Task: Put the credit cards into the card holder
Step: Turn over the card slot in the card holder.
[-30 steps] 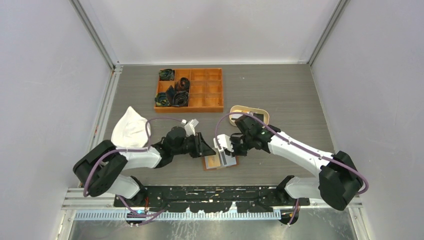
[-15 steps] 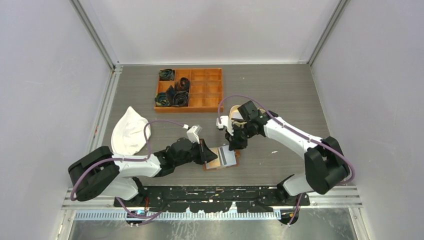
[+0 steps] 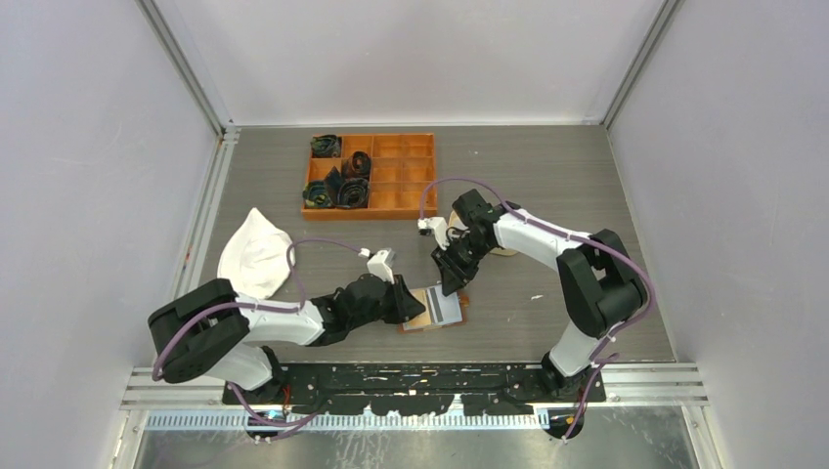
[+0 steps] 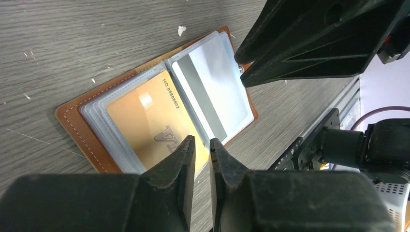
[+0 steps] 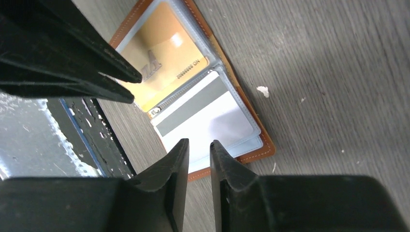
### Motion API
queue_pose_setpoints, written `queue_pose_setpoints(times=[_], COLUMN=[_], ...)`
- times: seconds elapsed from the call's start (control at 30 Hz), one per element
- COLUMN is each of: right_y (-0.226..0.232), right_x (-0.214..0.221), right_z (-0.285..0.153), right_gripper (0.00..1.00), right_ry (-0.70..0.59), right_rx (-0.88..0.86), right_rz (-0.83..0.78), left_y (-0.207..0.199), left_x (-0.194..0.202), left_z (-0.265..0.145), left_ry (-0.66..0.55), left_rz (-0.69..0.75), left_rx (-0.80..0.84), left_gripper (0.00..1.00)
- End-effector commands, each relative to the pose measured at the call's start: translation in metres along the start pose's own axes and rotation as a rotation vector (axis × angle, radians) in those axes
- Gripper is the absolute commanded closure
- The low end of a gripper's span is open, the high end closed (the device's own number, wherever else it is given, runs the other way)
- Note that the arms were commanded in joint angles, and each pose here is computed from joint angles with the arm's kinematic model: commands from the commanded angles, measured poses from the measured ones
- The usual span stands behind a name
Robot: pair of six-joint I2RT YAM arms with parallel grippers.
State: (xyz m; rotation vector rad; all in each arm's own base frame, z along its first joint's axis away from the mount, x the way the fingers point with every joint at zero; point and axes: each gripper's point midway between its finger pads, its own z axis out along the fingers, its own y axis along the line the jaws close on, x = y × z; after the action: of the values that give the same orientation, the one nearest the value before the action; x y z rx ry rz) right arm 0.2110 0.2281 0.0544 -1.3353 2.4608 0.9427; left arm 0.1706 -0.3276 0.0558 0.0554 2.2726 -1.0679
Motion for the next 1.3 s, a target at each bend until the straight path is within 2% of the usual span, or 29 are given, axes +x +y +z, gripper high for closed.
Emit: queue_pose_setpoints(times=[0.0, 0.17, 0.3, 0.7, 0.87, 1.27], right_y=[-0.012, -0.022, -0.026, -0.035, -0.029, -0.001], right_x=[-0.015, -0.014, -0.015, -0.013, -0.013, -0.027], right_z=[-0.004, -0.001, 0.001, 0.009, 0.010, -0.006], right_gripper=[0.69, 0.66, 0.61, 0.57, 0.57, 0.65], right_ry=[-0.029, -0.021, -0.027, -0.019, -0.023, -0.079], right_rx=[0.056, 0.055, 0.062, 0.050, -0.004, -0.164], right_rz=[0.088, 0.166, 0.190, 0.260, 0.291, 0.279], left_y=[-0.015, -0.015, -0.016, -0.017, -0.017, -0.017], left_x=[-0.013, -0.010, -0.008, -0.007, -0.007, -0.011], left_z=[0.009, 0.015, 0.018, 0.020, 0.019, 0.010], left_ry=[-0.045, -0.033, -0.025, -0.018, -0.018, -0.038], left_rz=[-0.009, -0.016, -0.018, -0.020, -0.020, -0.008], left_rx=[0.021, 0.027, 0.032, 0.033, 0.035, 0.036], left_gripper=[0.81, 0.81, 0.81, 0.81, 0.81, 0.81])
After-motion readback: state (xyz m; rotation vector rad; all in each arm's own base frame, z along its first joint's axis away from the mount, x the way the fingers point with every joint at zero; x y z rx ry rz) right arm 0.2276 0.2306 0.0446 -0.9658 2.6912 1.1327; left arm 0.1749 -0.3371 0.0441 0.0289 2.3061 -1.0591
